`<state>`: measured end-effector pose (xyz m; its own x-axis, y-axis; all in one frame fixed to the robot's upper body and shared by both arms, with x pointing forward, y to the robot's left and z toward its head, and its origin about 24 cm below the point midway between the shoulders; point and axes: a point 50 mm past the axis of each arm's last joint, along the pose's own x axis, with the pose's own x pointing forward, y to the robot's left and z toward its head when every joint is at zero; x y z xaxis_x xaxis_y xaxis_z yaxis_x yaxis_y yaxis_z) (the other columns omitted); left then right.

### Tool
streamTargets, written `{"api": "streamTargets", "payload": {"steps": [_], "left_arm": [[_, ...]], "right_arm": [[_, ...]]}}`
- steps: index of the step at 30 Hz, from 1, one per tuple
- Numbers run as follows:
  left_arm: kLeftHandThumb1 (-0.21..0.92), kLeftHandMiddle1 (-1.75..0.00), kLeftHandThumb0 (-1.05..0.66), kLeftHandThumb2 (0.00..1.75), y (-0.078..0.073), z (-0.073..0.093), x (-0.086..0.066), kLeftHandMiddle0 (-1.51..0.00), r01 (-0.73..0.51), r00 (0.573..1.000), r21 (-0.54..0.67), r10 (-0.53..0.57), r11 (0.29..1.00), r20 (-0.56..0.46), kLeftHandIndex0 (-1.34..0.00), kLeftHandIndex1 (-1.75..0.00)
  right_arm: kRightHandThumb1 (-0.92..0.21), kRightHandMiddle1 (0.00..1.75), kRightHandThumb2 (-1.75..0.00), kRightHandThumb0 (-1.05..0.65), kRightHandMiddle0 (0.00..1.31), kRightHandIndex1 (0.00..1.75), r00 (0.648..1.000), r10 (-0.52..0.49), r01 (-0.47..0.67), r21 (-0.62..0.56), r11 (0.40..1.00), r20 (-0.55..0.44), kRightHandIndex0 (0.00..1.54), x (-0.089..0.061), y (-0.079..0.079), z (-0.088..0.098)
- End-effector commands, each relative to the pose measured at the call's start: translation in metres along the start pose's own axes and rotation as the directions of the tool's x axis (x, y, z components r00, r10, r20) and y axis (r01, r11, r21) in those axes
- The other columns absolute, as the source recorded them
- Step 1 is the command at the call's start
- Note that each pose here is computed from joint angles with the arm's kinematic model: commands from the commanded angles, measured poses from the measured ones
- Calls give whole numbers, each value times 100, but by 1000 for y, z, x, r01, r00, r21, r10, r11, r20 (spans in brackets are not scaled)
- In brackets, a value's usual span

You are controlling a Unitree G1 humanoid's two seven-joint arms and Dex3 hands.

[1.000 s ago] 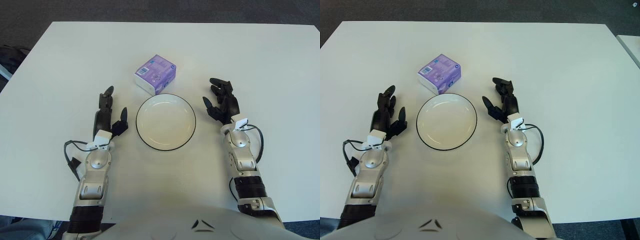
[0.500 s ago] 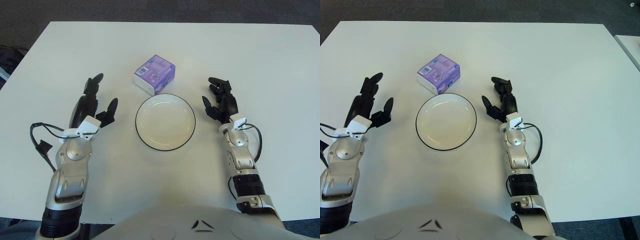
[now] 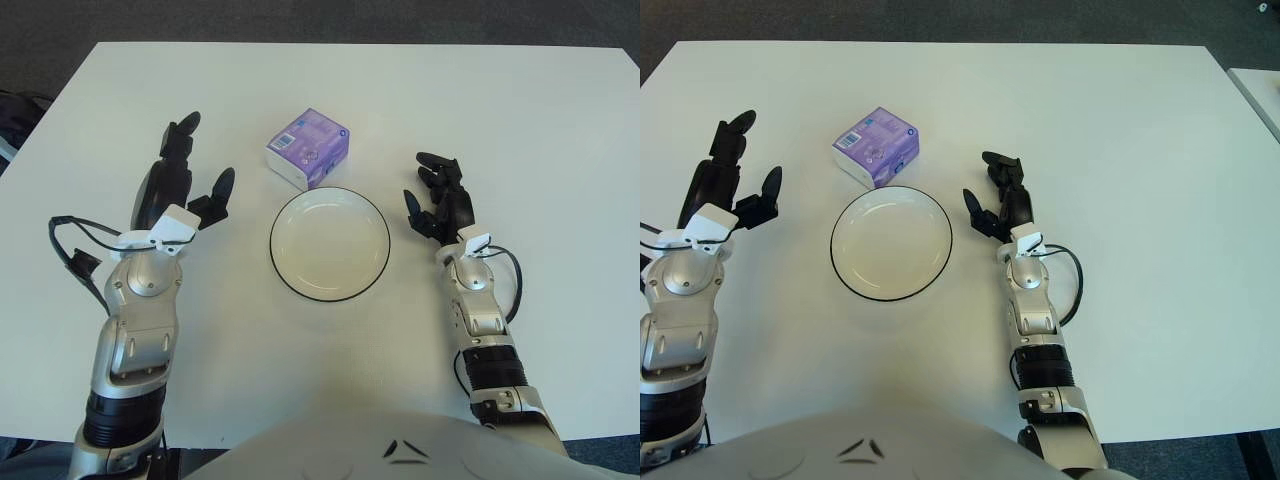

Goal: Put the tissue paper into the plate.

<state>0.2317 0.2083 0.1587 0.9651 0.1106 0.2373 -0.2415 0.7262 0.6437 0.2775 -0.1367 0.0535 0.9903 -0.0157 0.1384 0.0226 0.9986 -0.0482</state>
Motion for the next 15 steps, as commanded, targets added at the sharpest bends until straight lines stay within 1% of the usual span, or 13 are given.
{"api": "streamTargets", "payload": {"steps": [1,5,9,12,15], "left_arm": [[92,-1,-76,76,6,-3,4,-23,-39,999,65,39,997,13,0,-46],[92,-1,-77,76,10,2,14,-24,-57,998,89,53,994,40,0,-47],[92,-3,-79,76,14,17,28,-27,-57,995,90,49,994,84,0,-47],[92,-3,-80,77,14,23,36,-28,-60,994,106,49,993,102,0,-47],[92,-2,-81,78,13,29,43,-26,-78,991,154,60,985,118,0,-48]], "right_arm": [[-71,97,-63,-50,0,61,973,-4,1,-14,1000,-231,42,-23,0,-43],[-70,98,-63,-51,0,61,973,-4,2,-13,1000,-232,43,-22,0,-44],[-70,97,-64,-51,0,61,973,-4,1,-13,1000,-232,43,-21,1,-44],[-70,97,-64,-51,0,61,972,-2,0,-10,1000,-234,43,-20,1,-45],[-70,97,-64,-50,0,61,972,0,0,-2,1000,-235,42,-19,2,-46]]}}
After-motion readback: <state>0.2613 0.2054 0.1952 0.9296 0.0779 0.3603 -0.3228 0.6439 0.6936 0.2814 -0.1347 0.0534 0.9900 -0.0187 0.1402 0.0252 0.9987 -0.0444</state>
